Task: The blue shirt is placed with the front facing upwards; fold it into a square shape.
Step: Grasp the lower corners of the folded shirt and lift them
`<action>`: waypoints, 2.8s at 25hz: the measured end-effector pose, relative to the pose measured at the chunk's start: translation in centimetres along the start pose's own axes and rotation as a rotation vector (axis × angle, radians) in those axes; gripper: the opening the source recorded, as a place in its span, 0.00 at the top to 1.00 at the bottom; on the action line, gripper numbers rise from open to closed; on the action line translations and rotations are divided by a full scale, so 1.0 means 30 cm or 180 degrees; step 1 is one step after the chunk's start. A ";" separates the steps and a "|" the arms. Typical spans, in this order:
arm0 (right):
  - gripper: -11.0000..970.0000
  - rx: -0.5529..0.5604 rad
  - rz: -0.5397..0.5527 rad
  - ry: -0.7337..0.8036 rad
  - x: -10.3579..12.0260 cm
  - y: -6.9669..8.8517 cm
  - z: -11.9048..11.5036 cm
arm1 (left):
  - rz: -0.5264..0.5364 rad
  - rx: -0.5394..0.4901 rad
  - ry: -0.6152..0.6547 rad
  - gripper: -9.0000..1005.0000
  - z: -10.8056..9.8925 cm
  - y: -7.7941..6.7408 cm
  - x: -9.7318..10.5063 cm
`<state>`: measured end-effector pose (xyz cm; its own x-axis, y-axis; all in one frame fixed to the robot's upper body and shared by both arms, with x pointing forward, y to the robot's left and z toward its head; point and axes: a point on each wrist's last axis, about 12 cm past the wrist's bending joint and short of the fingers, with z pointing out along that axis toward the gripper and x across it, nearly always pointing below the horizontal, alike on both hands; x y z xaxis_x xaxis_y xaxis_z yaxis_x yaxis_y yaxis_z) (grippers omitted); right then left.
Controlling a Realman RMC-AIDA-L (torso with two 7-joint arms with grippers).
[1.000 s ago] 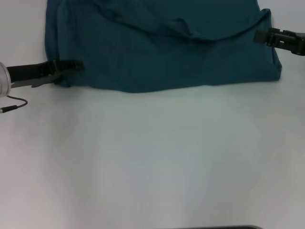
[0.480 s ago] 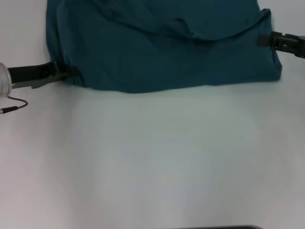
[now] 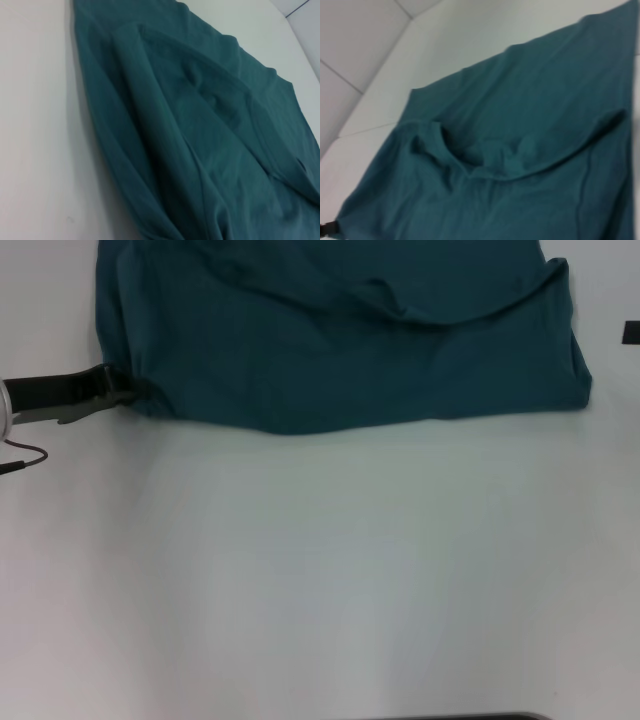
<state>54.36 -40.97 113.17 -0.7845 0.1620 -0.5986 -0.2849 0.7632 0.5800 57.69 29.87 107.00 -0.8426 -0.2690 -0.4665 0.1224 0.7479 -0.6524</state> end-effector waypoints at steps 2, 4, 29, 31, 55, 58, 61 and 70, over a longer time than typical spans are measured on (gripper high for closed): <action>0.05 0.0079 0.0034 0.0042 -0.016 -0.002 -0.010 | -0.0001 0.0008 0.0007 0.97 -0.006 -0.001 -0.003; 0.05 0.0137 0.0077 0.0100 -0.033 0.000 -0.010 | 0.0004 0.0010 0.0013 0.97 -0.009 -0.002 -0.005; 0.05 0.0483 0.0415 0.0344 -0.001 -0.010 0.223 | 0.0114 0.0099 0.0083 0.97 -0.030 -0.023 -0.023; 0.05 0.0496 0.0494 0.0348 0.006 -0.012 0.234 | 0.0113 0.0107 0.0091 0.97 -0.030 -0.024 -0.022; 0.05 0.0371 0.0344 0.0402 0.028 0.031 0.327 | 0.0120 0.0111 0.0097 0.97 -0.034 -0.019 -0.010; 0.05 0.0343 0.0386 0.0443 0.031 0.033 0.332 | 0.0119 0.0111 0.0095 0.97 -0.034 -0.019 -0.010; 0.09 0.0304 0.0416 0.0420 0.028 0.032 0.318 | 0.0120 0.0115 0.0095 0.97 -0.034 -0.020 -0.011; 0.39 0.0253 0.0435 0.0341 0.014 0.024 0.278 | 0.0132 0.0122 0.0084 0.97 -0.037 -0.024 -0.022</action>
<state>58.42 -35.14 108.71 -0.8683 0.2032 -0.4524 -0.1305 0.7865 0.6037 57.58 30.18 108.46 -0.8499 -0.2217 -0.4780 0.1772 0.7341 -0.6555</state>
